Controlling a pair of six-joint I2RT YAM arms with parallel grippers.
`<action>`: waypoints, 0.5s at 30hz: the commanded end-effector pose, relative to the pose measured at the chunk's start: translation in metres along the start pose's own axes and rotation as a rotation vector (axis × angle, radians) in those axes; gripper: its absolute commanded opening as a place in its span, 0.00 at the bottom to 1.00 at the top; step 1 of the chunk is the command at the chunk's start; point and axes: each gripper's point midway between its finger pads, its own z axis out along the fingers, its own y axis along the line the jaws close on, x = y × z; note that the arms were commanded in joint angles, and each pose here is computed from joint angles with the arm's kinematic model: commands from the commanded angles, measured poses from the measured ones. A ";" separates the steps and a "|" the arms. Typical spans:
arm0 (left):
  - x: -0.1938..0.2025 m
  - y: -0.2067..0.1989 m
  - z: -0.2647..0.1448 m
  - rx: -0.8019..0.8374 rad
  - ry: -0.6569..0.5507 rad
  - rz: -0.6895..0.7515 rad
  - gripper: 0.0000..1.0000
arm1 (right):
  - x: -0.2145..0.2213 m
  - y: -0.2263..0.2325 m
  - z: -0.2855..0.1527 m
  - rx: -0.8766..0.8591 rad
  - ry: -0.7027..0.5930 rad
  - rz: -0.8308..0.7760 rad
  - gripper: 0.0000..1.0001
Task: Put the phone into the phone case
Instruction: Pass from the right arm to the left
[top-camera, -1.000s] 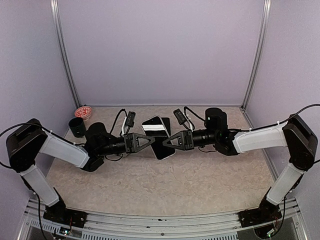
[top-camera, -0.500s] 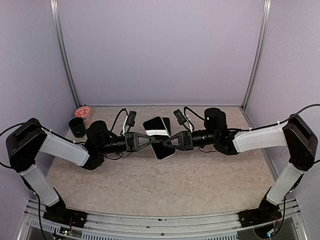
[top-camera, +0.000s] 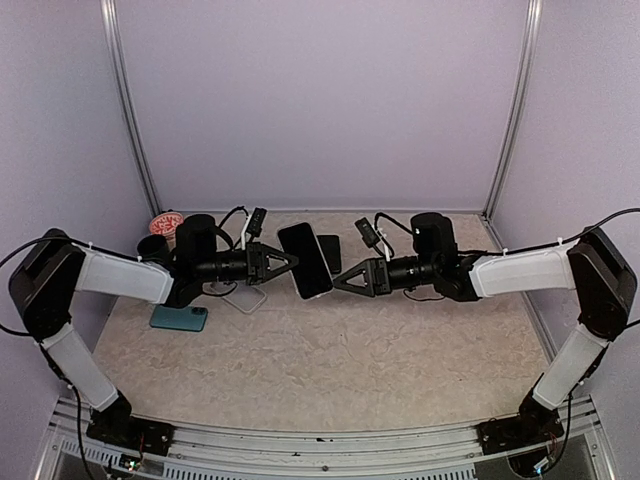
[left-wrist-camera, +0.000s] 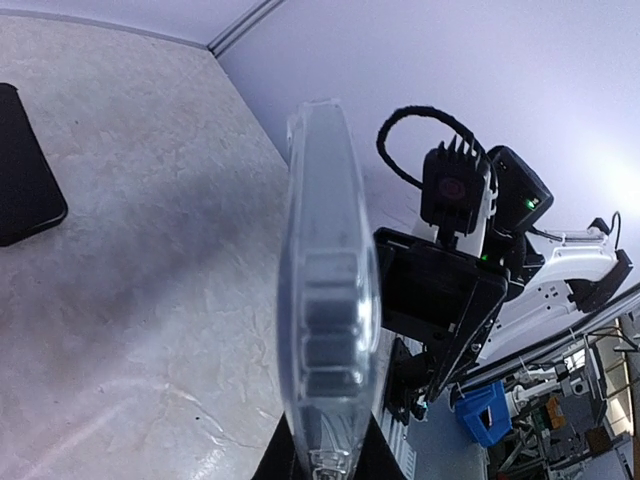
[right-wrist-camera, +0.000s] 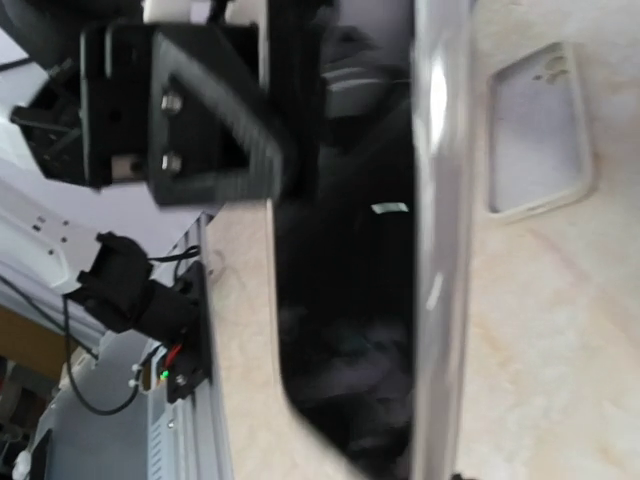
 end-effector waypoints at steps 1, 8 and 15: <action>-0.031 -0.003 -0.003 -0.021 0.003 0.057 0.00 | -0.003 -0.004 -0.010 0.035 0.004 -0.006 0.54; -0.058 0.020 -0.002 -0.095 0.070 0.030 0.00 | 0.001 -0.014 -0.014 0.078 0.021 -0.007 0.58; -0.077 0.052 -0.004 -0.185 0.146 0.023 0.00 | -0.001 -0.006 -0.018 0.063 0.010 -0.035 0.85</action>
